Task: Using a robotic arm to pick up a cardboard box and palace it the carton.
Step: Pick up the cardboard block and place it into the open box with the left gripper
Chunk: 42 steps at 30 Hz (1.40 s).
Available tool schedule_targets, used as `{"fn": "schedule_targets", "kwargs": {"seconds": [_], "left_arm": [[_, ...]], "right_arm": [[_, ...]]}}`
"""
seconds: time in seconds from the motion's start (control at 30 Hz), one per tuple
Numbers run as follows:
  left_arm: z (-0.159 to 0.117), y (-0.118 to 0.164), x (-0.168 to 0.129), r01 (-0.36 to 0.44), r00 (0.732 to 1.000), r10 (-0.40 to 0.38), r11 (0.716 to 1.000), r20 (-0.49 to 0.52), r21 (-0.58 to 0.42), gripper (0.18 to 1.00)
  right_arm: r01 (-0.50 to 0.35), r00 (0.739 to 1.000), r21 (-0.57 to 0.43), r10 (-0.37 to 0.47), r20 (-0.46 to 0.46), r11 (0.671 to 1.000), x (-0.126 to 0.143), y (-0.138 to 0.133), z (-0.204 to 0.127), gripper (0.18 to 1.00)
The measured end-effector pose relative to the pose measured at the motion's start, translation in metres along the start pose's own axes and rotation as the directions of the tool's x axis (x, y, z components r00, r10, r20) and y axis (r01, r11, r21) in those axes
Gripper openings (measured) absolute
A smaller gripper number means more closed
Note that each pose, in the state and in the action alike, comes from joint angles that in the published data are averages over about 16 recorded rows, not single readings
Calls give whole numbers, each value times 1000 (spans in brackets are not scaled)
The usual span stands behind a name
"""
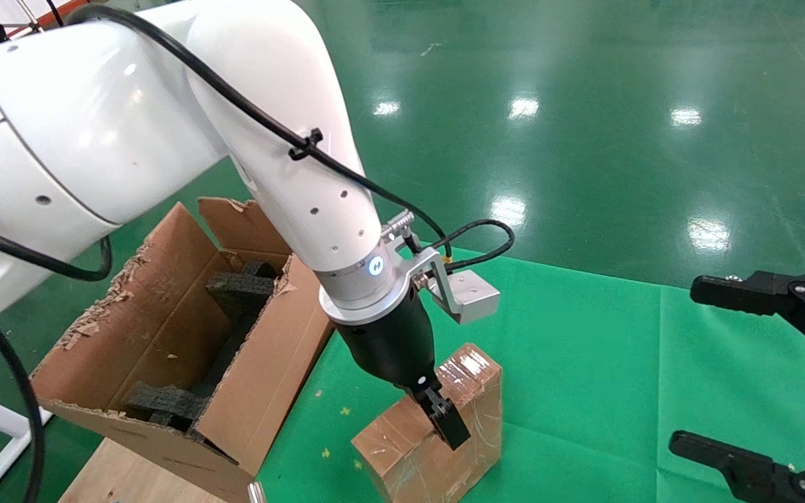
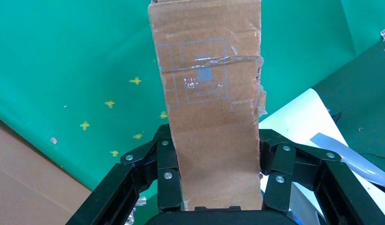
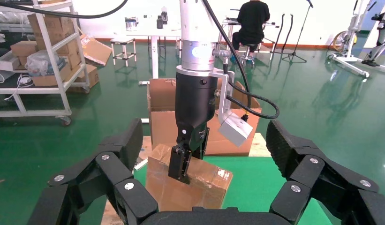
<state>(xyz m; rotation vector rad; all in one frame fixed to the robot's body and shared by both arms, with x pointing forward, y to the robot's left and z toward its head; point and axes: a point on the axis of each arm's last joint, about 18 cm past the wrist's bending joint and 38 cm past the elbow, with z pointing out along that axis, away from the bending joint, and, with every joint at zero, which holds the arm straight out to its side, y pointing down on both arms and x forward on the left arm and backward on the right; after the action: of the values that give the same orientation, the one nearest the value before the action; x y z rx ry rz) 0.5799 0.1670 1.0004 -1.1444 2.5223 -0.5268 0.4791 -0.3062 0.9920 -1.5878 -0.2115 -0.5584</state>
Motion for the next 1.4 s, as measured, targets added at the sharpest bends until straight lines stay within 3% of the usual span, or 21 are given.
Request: {"fn": "schedule_targets", "kwargs": {"seconds": [0.23, 0.47, 0.6, 0.8, 1.07, 1.4], "left_arm": [[-56, -9, -31, 86, 996, -90, 982, 16, 166, 322], [-145, -1, -84, 171, 971, -220, 912, 92, 373, 303], [-188, 19, -117, 201, 939, -302, 871, 167, 448, 298], [-229, 68, -166, 245, 862, -419, 837, 285, 489, 293], [-227, 150, -220, 320, 772, -509, 829, 381, 460, 289], [-175, 229, -267, 414, 722, -558, 822, 408, 391, 288]], "right_arm": [[0, 1000, 0, 0, 0, 1000, 0, 0, 0, 965], [0, 1000, 0, 0, 0, 1000, 0, 0, 0, 995], [0, 1000, 0, 0, 0, 1000, 0, 0, 0, 1001], [0, 1000, 0, 0, 0, 1000, 0, 0, 0, 1001], [0, 1000, 0, 0, 0, 1000, 0, 0, 0, 1001], [0, 1000, 0, 0, 0, 1000, 0, 0, 0, 1001]]}}
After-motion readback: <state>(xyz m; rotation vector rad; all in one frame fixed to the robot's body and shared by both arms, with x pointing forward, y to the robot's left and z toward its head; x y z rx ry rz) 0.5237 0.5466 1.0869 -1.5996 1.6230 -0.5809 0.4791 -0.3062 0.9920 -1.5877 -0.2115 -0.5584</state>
